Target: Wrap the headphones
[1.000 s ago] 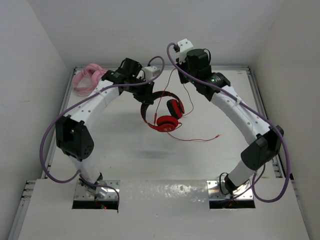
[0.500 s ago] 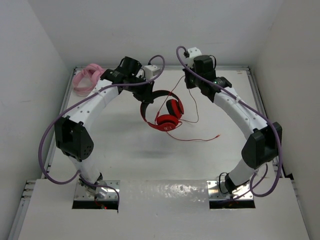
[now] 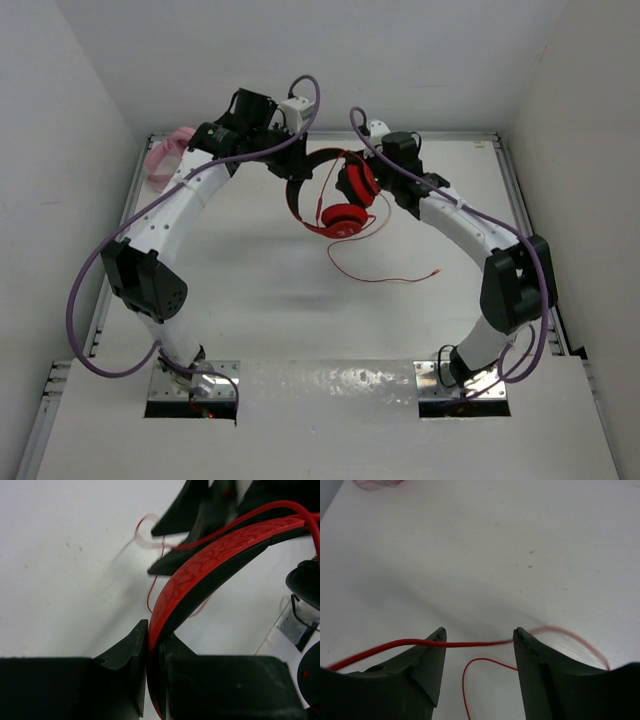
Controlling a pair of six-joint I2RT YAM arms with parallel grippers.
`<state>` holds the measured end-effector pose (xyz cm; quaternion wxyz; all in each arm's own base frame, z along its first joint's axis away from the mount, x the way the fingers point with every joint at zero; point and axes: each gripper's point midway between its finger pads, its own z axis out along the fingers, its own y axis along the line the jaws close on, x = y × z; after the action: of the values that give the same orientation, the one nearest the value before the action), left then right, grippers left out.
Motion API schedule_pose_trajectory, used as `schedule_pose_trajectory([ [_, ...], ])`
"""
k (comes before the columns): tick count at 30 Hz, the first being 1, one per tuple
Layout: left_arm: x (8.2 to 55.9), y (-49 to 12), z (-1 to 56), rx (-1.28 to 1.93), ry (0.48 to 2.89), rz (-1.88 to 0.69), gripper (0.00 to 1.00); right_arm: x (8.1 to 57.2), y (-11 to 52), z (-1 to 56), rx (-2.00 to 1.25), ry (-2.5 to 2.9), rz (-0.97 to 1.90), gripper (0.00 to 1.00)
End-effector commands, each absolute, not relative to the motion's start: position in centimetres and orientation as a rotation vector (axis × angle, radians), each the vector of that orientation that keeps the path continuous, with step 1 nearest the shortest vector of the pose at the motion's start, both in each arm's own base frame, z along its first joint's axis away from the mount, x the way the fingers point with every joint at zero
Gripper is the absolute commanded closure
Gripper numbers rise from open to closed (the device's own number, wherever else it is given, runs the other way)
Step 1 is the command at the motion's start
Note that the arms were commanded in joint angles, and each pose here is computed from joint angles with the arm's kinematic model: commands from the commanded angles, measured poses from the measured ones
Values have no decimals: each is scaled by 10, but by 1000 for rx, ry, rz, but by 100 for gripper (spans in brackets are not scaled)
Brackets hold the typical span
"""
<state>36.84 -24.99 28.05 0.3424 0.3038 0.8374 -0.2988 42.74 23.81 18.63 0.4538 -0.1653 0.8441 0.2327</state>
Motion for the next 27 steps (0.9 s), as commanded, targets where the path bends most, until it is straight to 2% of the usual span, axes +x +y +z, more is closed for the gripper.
schedule_pose_trajectory([
  [1, 378, -251, 373, 696, 1941, -785, 100, 429, 275, 188, -390, 1965, 830, 41],
  [4, 385, -247, 405, 668, 1870, -736, 100, 427, 286, 178, -337, 1937, 933, 34],
  [12, 390, -243, 420, 612, 1849, -716, 100, 433, 274, 141, -248, 1990, 823, 30],
  [18, 399, -238, 426, 588, 1836, -687, 100, 398, 296, 141, -326, 1986, 992, 30],
  [19, 399, -237, 427, 571, 1840, -691, 100, 378, 295, 122, -363, 2028, 1013, 31],
  [24, 407, -231, 435, 495, 1842, -686, 100, 350, 276, 87, -319, 2097, 970, 31],
  [27, 415, -225, 443, 436, 1832, -678, 100, 352, 272, 75, -256, 2114, 930, 31],
])
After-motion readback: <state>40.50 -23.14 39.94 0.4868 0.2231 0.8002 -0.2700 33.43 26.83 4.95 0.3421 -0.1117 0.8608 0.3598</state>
